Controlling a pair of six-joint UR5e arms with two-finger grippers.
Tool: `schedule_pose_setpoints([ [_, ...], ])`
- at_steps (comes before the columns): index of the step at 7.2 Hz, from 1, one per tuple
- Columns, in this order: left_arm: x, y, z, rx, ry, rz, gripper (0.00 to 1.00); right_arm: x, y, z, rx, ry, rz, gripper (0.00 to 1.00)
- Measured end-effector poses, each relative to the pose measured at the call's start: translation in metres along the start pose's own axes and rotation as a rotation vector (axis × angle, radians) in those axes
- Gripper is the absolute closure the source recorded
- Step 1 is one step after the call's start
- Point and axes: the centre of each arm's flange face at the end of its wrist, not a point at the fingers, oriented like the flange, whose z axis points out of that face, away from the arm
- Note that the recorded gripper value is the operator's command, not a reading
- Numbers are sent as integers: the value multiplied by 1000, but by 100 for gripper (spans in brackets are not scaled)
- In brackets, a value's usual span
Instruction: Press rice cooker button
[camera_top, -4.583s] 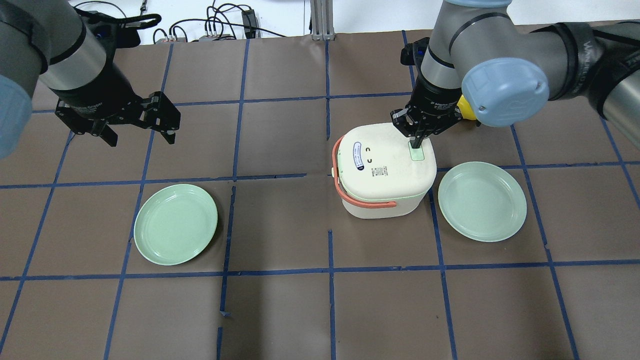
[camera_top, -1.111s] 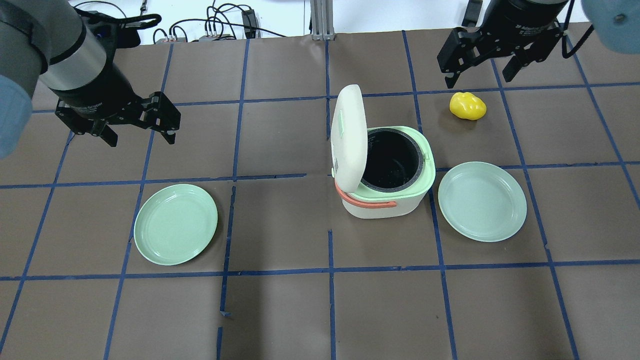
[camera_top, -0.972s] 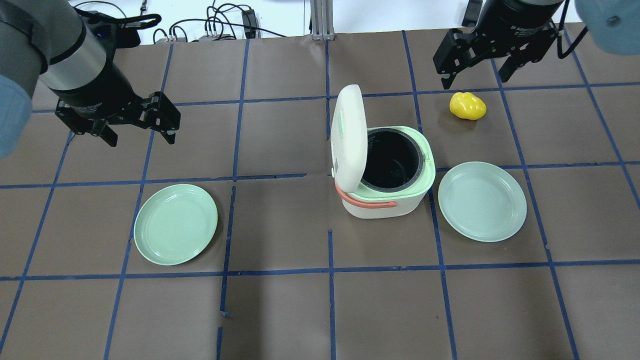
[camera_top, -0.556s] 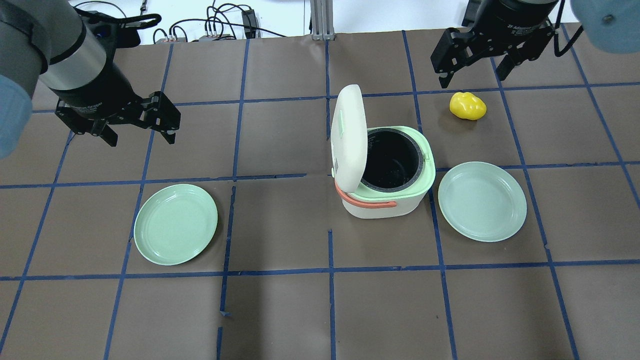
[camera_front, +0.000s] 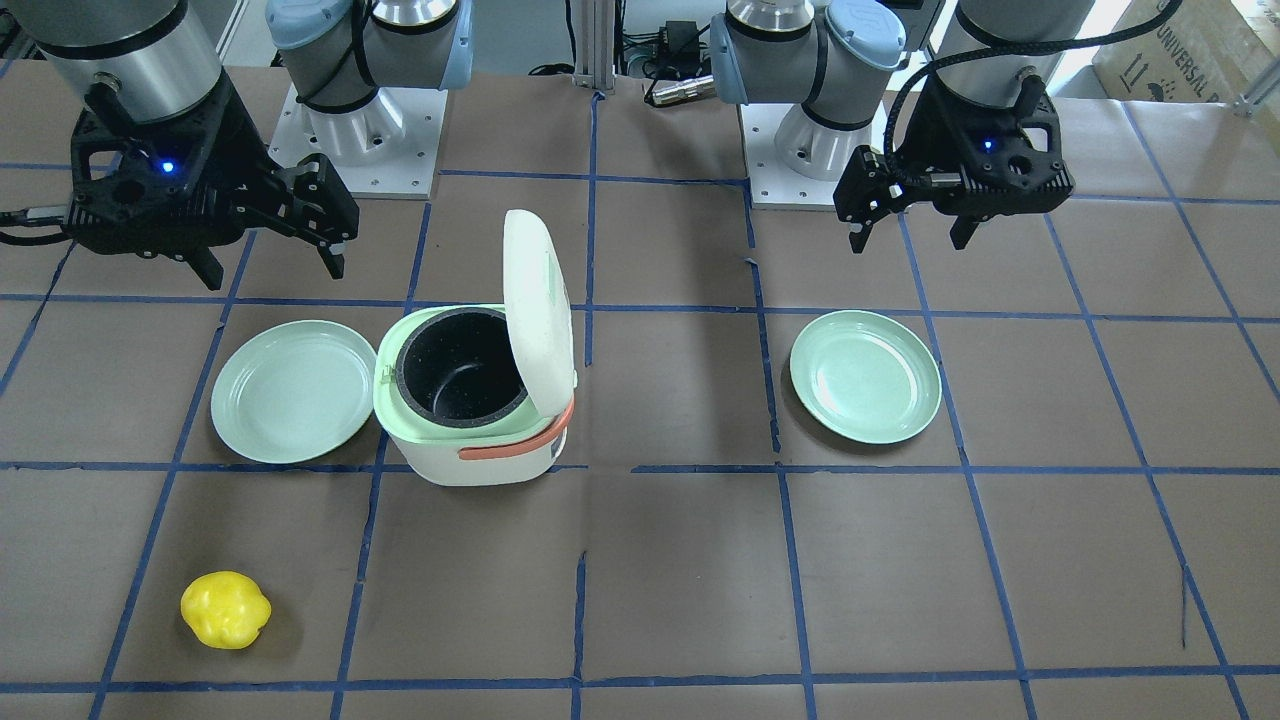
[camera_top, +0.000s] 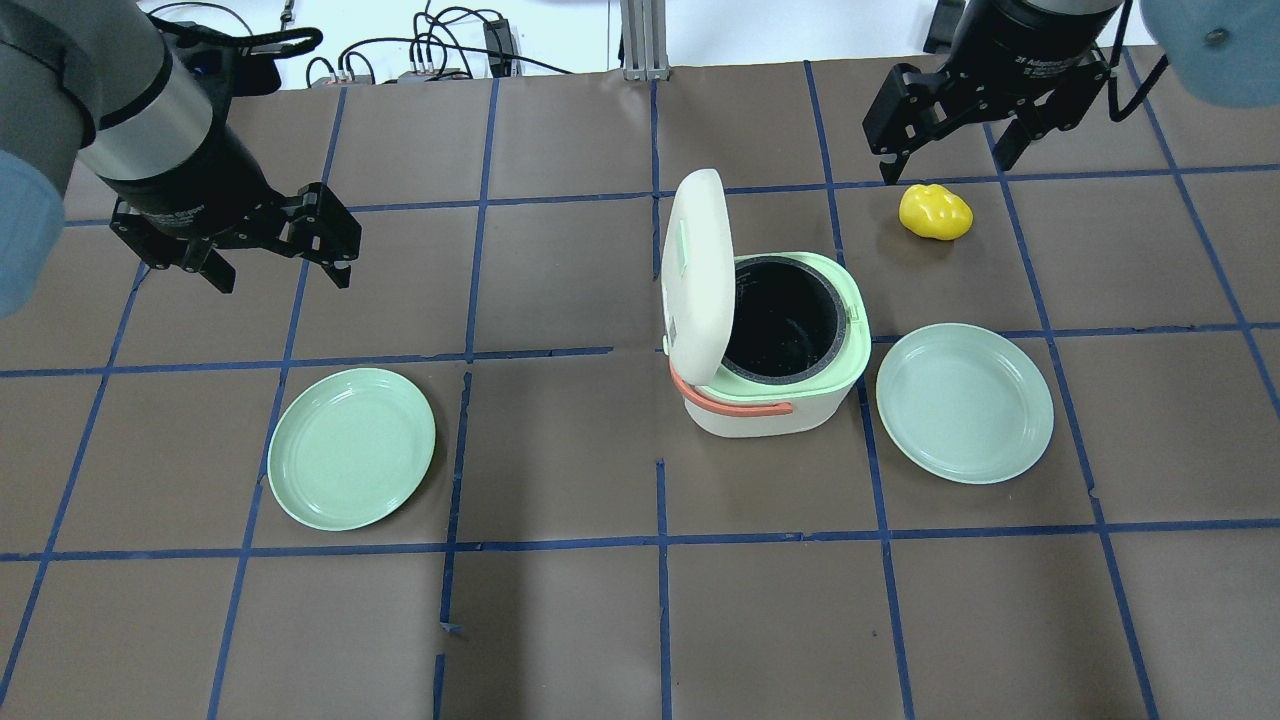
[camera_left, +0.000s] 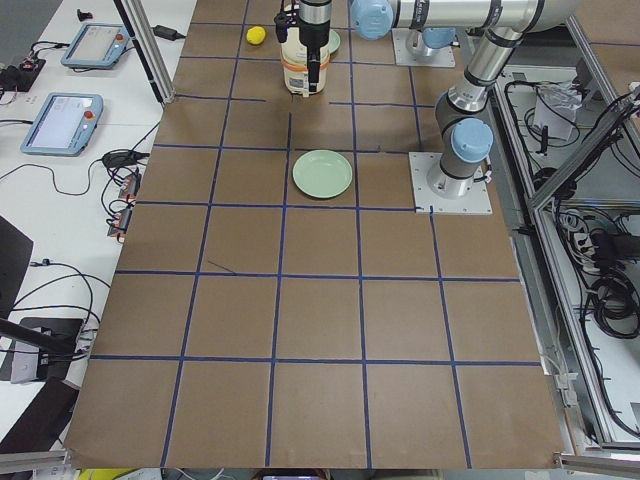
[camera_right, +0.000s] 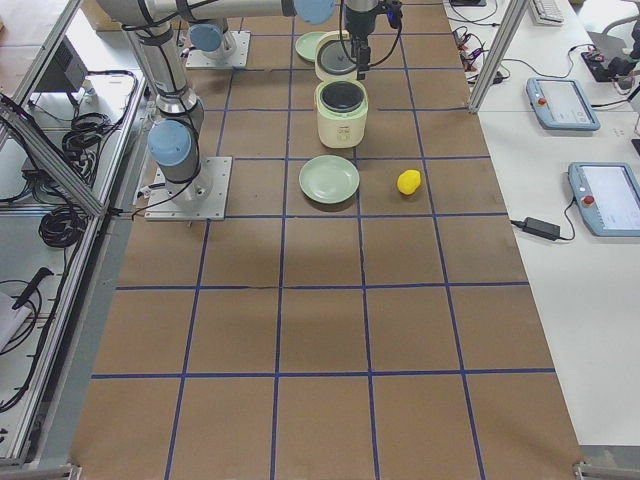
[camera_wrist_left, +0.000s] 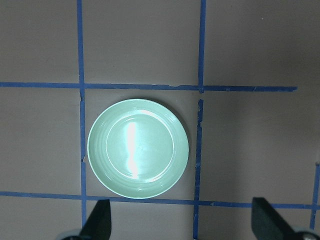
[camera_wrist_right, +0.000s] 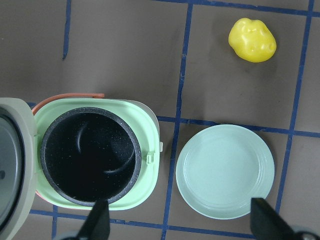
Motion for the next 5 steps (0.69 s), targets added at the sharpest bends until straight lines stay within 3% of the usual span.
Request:
schedule_pose_setpoints([
  [5,0,0,0,0,0,0,0,0,0,5,-7,-4,-1,0],
])
